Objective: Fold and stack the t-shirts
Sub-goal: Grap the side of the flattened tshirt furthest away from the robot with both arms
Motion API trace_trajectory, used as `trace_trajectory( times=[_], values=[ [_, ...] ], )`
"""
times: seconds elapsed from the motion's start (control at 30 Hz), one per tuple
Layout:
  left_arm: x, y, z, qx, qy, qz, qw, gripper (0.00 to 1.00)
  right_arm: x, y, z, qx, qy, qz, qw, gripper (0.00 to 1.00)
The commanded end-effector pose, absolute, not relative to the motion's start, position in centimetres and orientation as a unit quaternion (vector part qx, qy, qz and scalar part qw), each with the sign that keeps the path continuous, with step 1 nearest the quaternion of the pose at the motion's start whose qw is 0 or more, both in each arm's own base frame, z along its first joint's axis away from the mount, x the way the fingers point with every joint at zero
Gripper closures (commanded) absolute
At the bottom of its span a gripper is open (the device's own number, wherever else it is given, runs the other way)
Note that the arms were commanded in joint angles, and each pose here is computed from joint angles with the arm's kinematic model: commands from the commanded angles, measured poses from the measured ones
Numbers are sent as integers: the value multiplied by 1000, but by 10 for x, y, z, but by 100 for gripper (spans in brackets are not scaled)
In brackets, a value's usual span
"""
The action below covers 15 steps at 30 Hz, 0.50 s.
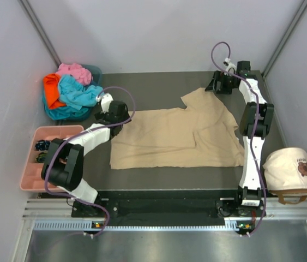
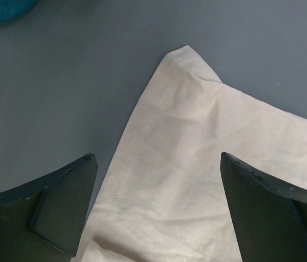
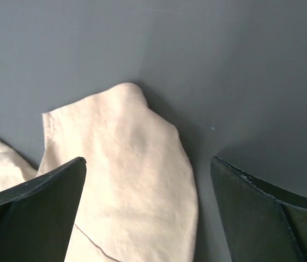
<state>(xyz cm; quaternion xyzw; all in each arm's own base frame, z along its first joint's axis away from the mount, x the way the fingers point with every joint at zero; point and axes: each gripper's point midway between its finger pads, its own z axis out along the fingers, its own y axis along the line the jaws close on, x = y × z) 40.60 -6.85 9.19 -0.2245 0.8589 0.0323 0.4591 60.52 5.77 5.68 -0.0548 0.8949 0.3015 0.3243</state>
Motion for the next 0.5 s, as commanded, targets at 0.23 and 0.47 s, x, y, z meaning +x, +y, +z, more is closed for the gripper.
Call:
trace_trajectory(
  times=[0.23, 0.47],
  values=[
    [410, -64, 81, -240, 857, 38, 455, 1, 594, 89, 59, -72, 871, 387, 294, 5],
    [408, -62, 76, -243, 858, 41, 451, 1, 586, 99, 64, -85, 861, 417, 278, 6]
  ],
)
